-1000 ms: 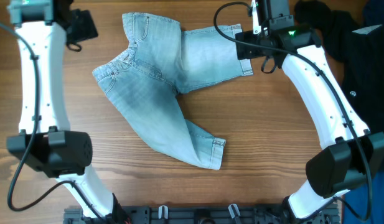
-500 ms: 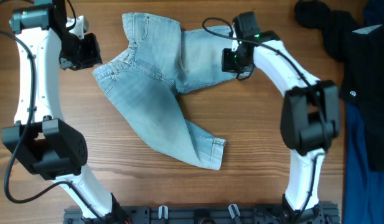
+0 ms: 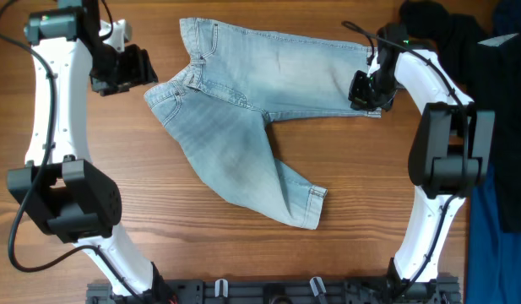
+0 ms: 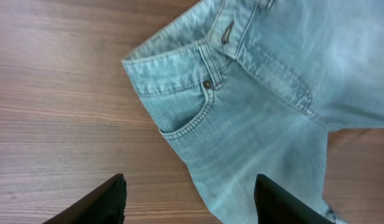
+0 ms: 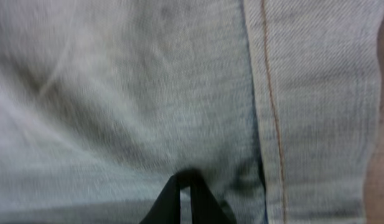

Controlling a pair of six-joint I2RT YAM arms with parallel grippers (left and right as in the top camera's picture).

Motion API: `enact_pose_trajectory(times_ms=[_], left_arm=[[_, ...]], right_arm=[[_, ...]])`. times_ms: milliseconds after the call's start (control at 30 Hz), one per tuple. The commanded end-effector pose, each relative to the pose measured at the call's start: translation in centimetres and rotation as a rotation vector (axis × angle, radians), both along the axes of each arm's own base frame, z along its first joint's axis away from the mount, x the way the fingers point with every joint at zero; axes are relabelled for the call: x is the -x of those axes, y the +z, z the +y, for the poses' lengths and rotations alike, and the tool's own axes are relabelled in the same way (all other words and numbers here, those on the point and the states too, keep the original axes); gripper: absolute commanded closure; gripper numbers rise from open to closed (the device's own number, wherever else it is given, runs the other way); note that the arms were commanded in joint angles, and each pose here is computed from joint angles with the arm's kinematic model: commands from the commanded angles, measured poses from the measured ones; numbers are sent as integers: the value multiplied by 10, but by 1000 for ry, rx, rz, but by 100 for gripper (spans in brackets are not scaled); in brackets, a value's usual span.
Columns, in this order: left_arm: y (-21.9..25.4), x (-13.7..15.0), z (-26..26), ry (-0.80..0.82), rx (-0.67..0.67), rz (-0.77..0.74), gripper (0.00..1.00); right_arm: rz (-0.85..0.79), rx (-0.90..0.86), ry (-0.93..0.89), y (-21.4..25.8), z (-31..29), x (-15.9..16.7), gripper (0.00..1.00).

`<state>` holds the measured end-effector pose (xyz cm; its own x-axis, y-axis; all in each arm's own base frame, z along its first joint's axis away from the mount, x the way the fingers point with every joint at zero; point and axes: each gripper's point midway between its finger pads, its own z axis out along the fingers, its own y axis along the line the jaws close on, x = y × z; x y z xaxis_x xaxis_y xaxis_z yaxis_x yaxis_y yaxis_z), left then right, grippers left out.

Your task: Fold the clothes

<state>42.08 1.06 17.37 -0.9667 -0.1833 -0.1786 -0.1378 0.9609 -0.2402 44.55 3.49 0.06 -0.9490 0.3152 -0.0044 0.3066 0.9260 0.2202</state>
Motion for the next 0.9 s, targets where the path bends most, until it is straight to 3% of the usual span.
enact_pose_trajectory(times_ms=[0, 67, 100, 167, 200, 233, 433, 633, 667, 700, 767, 800, 867], left_arm=[[-30, 7, -4, -33, 1, 38, 42], [-57, 7, -6, -36, 9, 43, 59], [-68, 6, -6, -36, 6, 36, 58], [-83, -7, 2, -28, -40, -22, 21], [-87, -14, 9, -20, -78, -49, 13], [-90, -21, 12, -50, -101, -88, 11], [-86, -57, -5, -475, -148, -347, 23], [-148, -44, -18, -544, -28, -231, 32], [-154, -42, -20, -545, -15, -220, 37], [-156, -41, -19, -543, -9, -212, 54], [-154, -41, -19, -531, -9, -213, 75], [-150, -40, -19, -521, -6, -210, 91], [-136, -36, -18, -464, 5, -194, 96]], right_arm=[[-207, -98, 144, 80, 24, -8, 75], [-347, -128, 182, 138, 33, -9, 61], [-412, -134, 194, 166, 35, -7, 53], [-497, -140, 236, 202, 39, 1, 48], [-515, -149, 259, 211, 41, 7, 47], [-524, -165, 282, 217, 45, 11, 47], [-463, -208, 358, 210, 52, 31, 46], [-417, -214, 359, 206, 52, 42, 48], [-411, -215, 358, 205, 52, 43, 48], [-405, -216, 358, 205, 52, 44, 48], [-405, -216, 357, 205, 52, 44, 48], [-405, -216, 357, 205, 52, 44, 48], [-405, -217, 357, 205, 52, 44, 48]])
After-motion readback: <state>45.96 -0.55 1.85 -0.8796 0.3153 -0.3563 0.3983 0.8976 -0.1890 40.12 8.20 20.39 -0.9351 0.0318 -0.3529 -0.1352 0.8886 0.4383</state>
